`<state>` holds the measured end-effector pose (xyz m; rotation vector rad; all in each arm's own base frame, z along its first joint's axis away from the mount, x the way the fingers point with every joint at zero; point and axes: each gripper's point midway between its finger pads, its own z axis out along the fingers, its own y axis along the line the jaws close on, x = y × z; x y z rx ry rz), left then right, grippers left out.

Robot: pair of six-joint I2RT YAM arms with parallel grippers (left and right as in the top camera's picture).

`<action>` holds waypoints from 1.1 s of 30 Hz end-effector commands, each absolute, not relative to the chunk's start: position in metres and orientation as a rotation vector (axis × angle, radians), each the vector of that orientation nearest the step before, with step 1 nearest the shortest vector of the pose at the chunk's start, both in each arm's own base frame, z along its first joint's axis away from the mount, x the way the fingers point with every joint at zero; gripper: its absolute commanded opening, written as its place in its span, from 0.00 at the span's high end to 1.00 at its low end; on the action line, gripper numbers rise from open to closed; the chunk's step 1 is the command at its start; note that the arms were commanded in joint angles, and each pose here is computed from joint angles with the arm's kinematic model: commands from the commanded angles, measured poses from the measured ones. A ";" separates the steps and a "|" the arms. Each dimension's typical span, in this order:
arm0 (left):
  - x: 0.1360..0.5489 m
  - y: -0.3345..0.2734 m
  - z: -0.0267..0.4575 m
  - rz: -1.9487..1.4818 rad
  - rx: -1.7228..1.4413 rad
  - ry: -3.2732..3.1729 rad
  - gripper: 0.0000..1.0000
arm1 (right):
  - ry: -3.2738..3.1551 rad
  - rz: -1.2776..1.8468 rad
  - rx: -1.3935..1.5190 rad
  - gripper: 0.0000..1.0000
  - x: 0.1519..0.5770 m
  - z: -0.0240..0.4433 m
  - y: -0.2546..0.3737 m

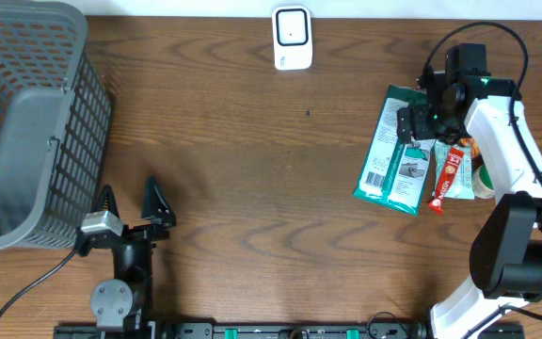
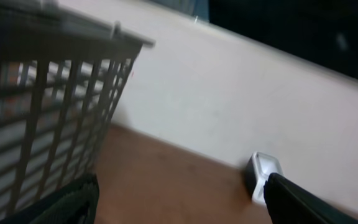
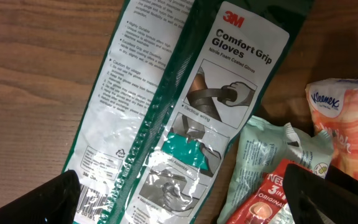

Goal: Scan the item barcode

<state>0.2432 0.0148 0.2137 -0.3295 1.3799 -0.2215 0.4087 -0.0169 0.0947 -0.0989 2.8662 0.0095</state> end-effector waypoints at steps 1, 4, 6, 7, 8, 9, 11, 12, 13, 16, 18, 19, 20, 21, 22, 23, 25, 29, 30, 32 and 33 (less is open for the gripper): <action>0.245 0.012 0.200 -0.186 -0.293 1.441 0.15 | 2.851 0.017 -0.084 0.01 0.411 0.100 -0.015; 0.246 0.012 0.180 -0.143 -0.272 1.525 0.15 | 2.851 0.017 -0.085 0.01 0.411 0.100 -0.015; 0.246 0.012 0.167 -0.111 -0.251 1.583 0.15 | 2.851 0.017 -0.085 0.01 0.411 0.100 -0.015; 0.246 0.012 0.161 -0.099 -0.243 1.607 0.14 | 2.851 0.017 -0.085 0.01 0.411 0.100 -0.015; 0.245 0.012 0.155 -0.086 -0.234 1.633 0.14 | 2.851 0.017 -0.085 0.01 0.411 0.100 -0.015; 0.245 0.012 0.150 -0.074 -0.226 1.655 0.15 | 2.851 0.017 -0.085 0.01 0.411 0.100 -0.015; 0.244 0.012 0.139 -0.060 -0.219 1.700 0.15 | 2.851 0.017 -0.085 0.01 0.411 0.100 -0.015; 0.243 0.012 0.137 -0.045 -0.201 1.710 0.15 | 2.851 0.017 -0.085 0.01 0.411 0.100 -0.015; 0.243 0.012 0.138 -0.033 -0.187 1.710 0.15 | 2.851 0.017 -0.085 0.01 0.411 0.100 -0.015; 0.243 0.012 0.138 -0.009 -0.160 1.713 0.15 | 2.851 0.017 -0.086 0.01 0.411 0.100 -0.015; 0.243 0.012 0.138 0.001 -0.148 1.714 0.15 | 2.851 0.017 -0.085 0.01 0.411 0.100 -0.015; 0.243 0.012 0.138 0.003 -0.147 1.714 0.15 | 2.851 0.017 -0.085 0.01 0.411 0.100 -0.015; 0.243 0.012 0.138 0.004 -0.145 1.714 0.14 | 2.851 0.017 -0.085 0.01 0.411 0.100 -0.015; 0.243 0.012 0.138 0.003 -0.145 1.714 0.15 | 2.851 0.017 -0.085 0.01 0.411 0.100 -0.015; 0.243 0.012 0.138 -0.001 -0.143 1.714 0.15 | 2.851 0.017 -0.085 0.01 0.411 0.100 -0.015; 0.243 0.012 0.138 0.000 -0.144 1.714 0.15 | 2.851 0.017 -0.085 0.01 0.411 0.100 -0.015; 0.243 0.012 0.138 0.002 -0.145 1.715 0.15 | 2.851 0.017 -0.085 0.01 0.411 0.100 -0.015; 0.243 0.012 0.137 0.002 -0.145 1.716 0.15 | 2.851 0.017 -0.085 0.01 0.411 0.100 -0.015; 0.243 0.012 0.137 0.001 -0.145 1.716 0.14 | 2.851 0.017 -0.085 0.01 0.411 0.100 -0.015; 0.243 0.012 0.137 0.002 -0.145 1.716 0.15 | 2.851 0.017 -0.085 0.01 0.411 0.100 -0.015; 0.243 0.012 0.137 0.002 -0.145 1.716 0.15 | 2.851 0.017 -0.085 0.01 0.411 0.100 -0.015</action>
